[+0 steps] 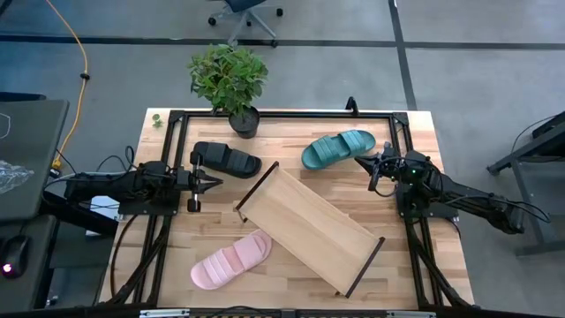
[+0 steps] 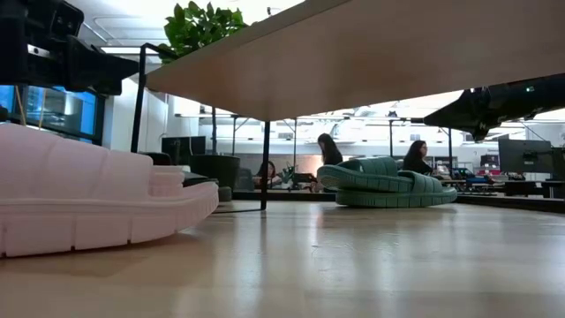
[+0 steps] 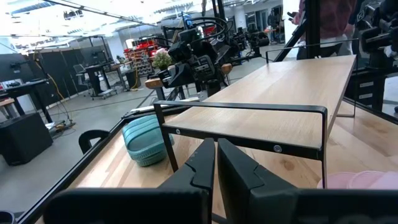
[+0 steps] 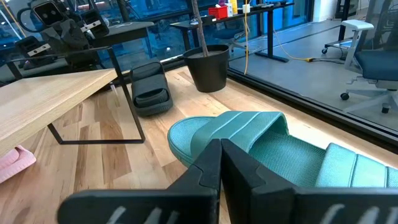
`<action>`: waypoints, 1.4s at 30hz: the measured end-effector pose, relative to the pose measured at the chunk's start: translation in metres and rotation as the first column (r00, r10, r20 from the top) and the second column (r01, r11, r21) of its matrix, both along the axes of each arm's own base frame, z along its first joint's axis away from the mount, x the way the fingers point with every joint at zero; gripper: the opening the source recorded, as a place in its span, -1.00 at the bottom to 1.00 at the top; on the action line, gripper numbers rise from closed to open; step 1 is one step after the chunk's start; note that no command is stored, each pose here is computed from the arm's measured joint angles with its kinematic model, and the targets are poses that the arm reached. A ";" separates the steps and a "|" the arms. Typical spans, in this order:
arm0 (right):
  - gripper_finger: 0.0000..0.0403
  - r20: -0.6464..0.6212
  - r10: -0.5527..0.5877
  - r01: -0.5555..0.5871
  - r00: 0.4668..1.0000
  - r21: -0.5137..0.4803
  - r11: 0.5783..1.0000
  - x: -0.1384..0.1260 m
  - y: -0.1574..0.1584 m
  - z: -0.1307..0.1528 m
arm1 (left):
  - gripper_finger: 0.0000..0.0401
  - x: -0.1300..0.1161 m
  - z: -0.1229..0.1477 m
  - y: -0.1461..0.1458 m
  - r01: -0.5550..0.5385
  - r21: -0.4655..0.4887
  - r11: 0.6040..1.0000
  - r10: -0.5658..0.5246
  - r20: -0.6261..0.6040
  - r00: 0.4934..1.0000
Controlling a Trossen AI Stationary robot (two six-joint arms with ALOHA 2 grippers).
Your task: Pick and place slides into the shelf
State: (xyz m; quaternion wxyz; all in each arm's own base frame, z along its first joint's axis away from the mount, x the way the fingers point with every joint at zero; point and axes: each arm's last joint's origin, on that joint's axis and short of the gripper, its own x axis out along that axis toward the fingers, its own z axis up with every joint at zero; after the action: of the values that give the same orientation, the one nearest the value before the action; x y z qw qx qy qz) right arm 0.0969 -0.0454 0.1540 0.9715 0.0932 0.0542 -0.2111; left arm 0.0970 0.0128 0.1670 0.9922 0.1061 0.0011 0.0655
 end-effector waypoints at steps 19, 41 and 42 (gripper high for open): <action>-1.00 0.000 0.000 0.000 1.000 0.000 1.000 0.000 0.000 0.000 | -0.95 0.000 0.000 0.000 0.000 0.000 1.000 0.000 0.000 1.000; -1.00 -0.001 0.000 0.000 1.000 0.000 1.000 0.000 0.000 0.000 | -0.95 0.000 0.000 0.000 0.006 -0.217 0.976 0.000 0.029 1.000; -1.00 0.000 0.000 0.000 1.000 0.000 1.000 0.000 0.000 0.000 | -0.95 0.000 0.000 0.000 0.007 -0.229 0.974 0.001 0.031 1.000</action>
State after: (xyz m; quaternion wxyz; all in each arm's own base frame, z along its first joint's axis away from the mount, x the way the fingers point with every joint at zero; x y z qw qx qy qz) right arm 0.0969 -0.0455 0.1540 0.9715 0.0933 0.0544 -0.2111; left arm 0.0969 0.0127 0.1672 0.9978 -0.0099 -0.0069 0.0651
